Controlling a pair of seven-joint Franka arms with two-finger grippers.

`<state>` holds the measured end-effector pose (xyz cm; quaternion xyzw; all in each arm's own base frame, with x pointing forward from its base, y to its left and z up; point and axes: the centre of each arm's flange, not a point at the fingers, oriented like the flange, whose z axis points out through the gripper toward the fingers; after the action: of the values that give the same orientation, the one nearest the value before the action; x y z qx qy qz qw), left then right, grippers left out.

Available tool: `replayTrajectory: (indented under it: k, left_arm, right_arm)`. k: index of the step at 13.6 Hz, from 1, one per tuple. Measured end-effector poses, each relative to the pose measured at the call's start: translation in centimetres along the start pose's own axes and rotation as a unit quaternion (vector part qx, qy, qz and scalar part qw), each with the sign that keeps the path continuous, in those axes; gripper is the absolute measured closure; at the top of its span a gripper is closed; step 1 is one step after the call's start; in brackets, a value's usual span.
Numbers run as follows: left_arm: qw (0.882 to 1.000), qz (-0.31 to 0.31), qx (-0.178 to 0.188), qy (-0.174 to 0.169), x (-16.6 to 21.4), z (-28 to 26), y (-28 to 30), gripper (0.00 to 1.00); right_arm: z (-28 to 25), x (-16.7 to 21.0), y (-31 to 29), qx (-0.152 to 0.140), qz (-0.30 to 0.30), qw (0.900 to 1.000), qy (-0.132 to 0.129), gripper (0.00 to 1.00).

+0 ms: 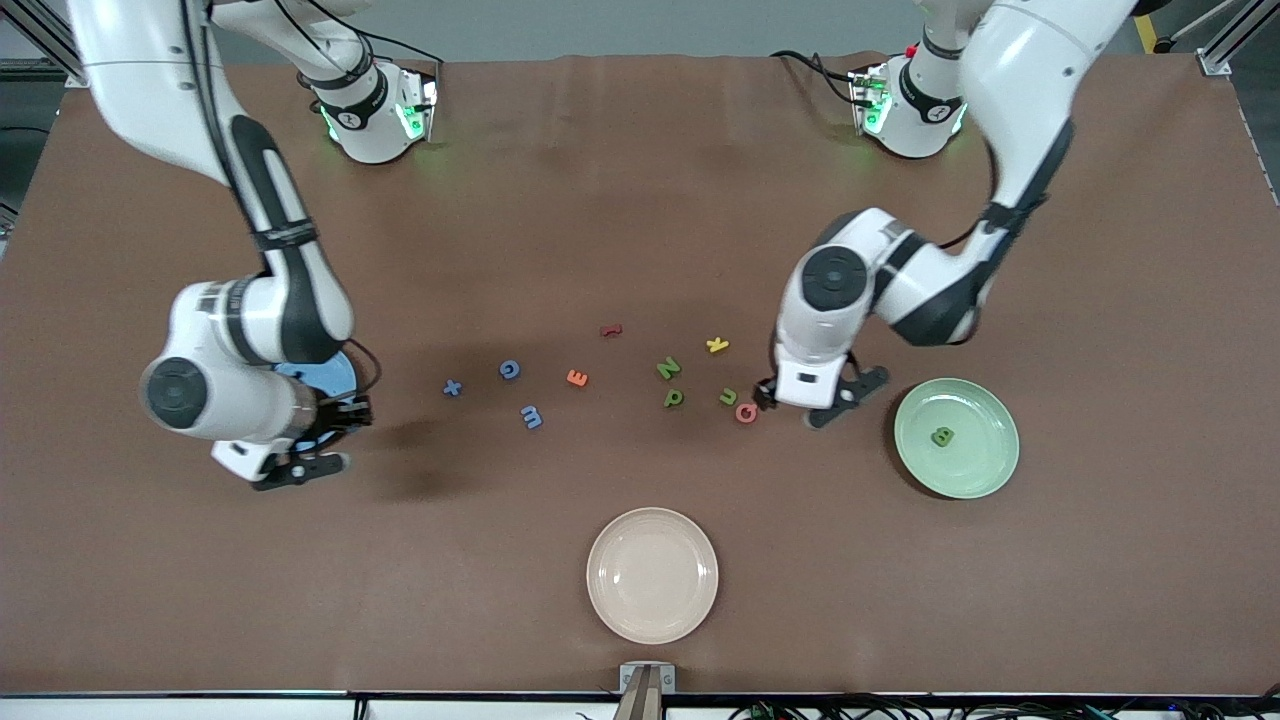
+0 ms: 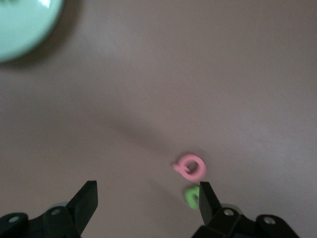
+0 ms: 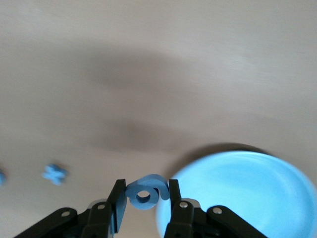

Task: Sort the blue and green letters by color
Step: 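Lower the 6 onto the blue plate while the left gripper grasps the green n, then carry the n to the green plate with the left gripper and release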

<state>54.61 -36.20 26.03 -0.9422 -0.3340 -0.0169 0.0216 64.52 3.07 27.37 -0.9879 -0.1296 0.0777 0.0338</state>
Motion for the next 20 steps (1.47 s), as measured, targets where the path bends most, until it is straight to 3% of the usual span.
replayTrajectory:
  k: [4, 9, 16, 17, 18, 19, 20]
  left_arm:
    - [0.996, -0.086, 0.009, -0.026, -4.9, 3.9, 3.1, 0.18]
    - [0.991, -0.133, -0.009, -0.027, -2.8, 5.3, 3.2, 0.24]
    - [0.990, -0.135, 0.004, -0.030, -2.4, 8.4, 2.8, 0.30]
    - [0.990, -0.136, 0.003, -0.030, -2.4, 8.4, 2.8, 0.37]
    - [0.990, -0.136, 0.002, -0.029, -2.4, 8.3, 2.8, 0.37]
    - [0.990, -0.136, 0.002, -0.029, -2.4, 8.3, 2.9, 0.43]
    - [0.990, -0.136, 0.001, -0.029, -2.3, 8.2, 2.9, 0.56]
  right_arm:
    - [1.8, -3.4, 8.4, 0.008, -0.032, 0.999, 0.002, 0.61]
    - [5.7, -6.2, 10.9, -0.014, -0.043, 0.999, 0.018, 0.61]
    - [7.3, -10.1, 10.2, -0.004, -0.038, 0.999, -0.005, 0.61]
    - [7.3, -10.4, 10.1, -0.003, -0.037, 0.999, -0.006, 0.61]
    - [7.4, -10.6, 10.0, -0.003, -0.037, 0.999, -0.006, 0.61]
    - [7.5, -10.7, 10.0, -0.004, -0.037, 0.999, -0.004, 0.61]
    - [7.6, -10.8, 10.0, -0.004, -0.036, 0.999, -0.004, 0.61]
